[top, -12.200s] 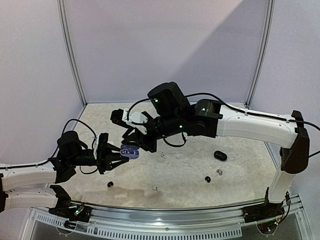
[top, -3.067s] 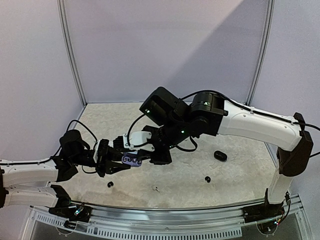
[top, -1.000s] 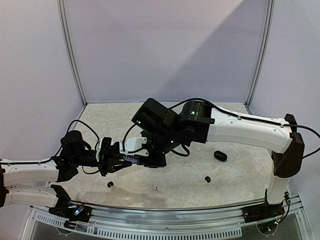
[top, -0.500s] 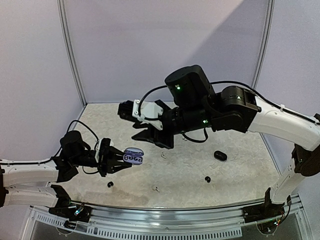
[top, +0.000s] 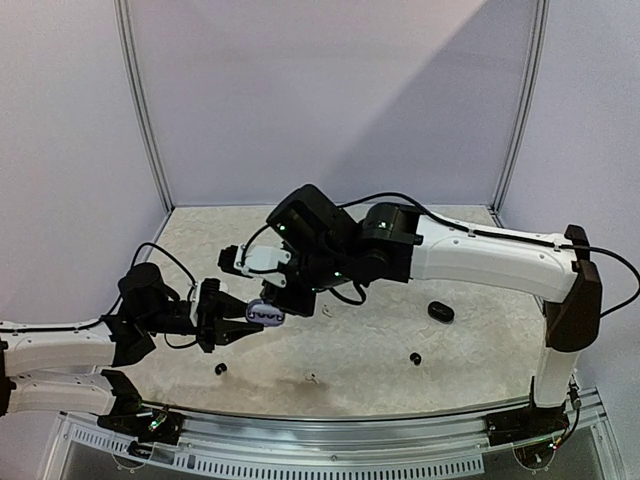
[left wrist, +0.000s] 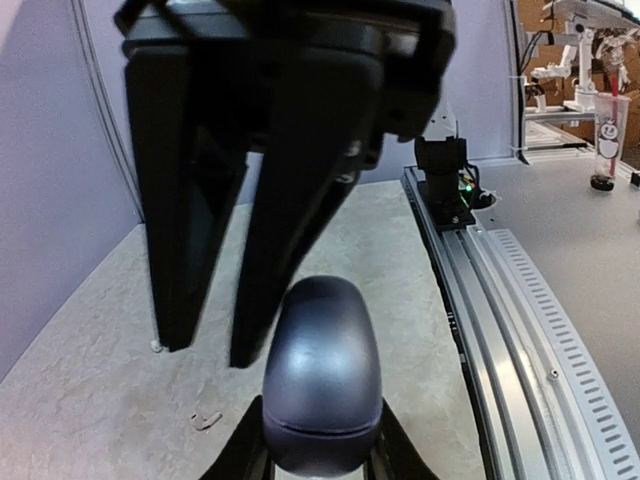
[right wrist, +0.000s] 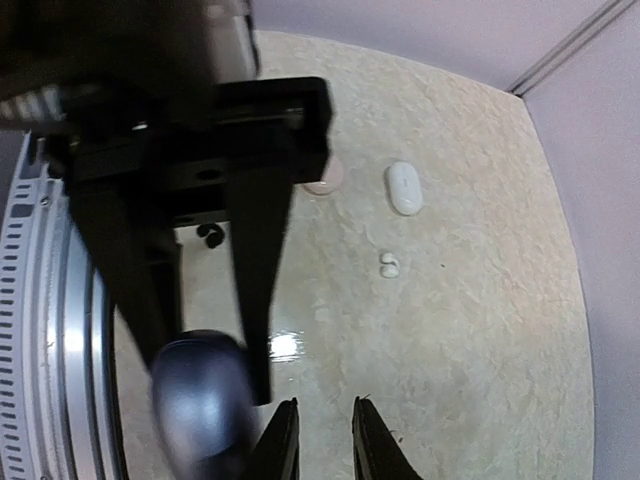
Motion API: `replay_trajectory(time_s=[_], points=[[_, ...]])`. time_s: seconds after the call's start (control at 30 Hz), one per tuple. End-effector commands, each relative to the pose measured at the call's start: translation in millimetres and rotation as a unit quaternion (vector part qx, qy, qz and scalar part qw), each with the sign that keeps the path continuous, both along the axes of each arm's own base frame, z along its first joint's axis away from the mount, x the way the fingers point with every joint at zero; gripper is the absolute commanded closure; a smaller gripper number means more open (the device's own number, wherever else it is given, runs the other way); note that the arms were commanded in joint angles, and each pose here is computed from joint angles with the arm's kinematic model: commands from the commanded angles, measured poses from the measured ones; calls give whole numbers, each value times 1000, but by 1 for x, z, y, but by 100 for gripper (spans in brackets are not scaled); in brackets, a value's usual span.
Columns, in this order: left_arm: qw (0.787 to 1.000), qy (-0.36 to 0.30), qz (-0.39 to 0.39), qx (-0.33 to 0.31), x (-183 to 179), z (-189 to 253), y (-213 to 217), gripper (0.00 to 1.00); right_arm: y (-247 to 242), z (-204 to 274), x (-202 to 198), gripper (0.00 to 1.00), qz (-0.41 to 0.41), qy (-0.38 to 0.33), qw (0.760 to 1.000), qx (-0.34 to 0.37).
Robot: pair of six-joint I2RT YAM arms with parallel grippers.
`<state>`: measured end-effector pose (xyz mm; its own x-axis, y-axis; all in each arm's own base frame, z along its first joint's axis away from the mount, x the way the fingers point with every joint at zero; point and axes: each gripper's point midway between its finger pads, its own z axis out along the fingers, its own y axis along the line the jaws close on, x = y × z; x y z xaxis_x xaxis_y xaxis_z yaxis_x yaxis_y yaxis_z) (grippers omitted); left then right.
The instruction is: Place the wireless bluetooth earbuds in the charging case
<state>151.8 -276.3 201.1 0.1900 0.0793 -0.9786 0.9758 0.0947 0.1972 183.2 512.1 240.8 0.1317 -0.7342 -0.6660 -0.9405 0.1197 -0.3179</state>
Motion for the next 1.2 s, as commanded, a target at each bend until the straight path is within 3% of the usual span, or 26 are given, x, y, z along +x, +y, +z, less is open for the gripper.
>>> replay_trajectory(time_s=[0.0, 0.13, 0.2, 0.27, 0.33, 0.43, 0.77, 1.0, 1.17], points=[[1000, 2, 16, -2, 1, -2, 1, 100, -8, 27, -40, 79, 71, 29, 996, 42], [1000, 2, 16, -2, 1, -2, 1, 100, -21, 43, -43, 78, 67, 20, 996, 63], [1000, 2, 15, -2, 1, -2, 1, 100, -27, 47, -38, 73, 48, 13, 997, 64], [1000, 2, 14, -2, 0, -2, 1, 100, -33, 45, -33, 59, 32, 5, 998, 60], [1000, 3, 12, -3, -1, -2, 1, 100, -31, 40, -42, 38, 60, 28, 996, 67], [1000, 4, 10, -4, -2, -1, 1, 100, -28, 24, -40, 33, 60, 42, 996, 48], [1000, 9, 7, -7, -4, 0, 2, 100, -14, -14, -32, 45, 63, 57, 996, 15], [1000, 11, 8, -8, -4, 0, 2, 100, -10, -20, -28, 80, 65, 56, 996, 16], [1000, 9, 10, -12, -3, 2, 2, 100, -12, -28, -26, 71, 62, 56, 997, 1]])
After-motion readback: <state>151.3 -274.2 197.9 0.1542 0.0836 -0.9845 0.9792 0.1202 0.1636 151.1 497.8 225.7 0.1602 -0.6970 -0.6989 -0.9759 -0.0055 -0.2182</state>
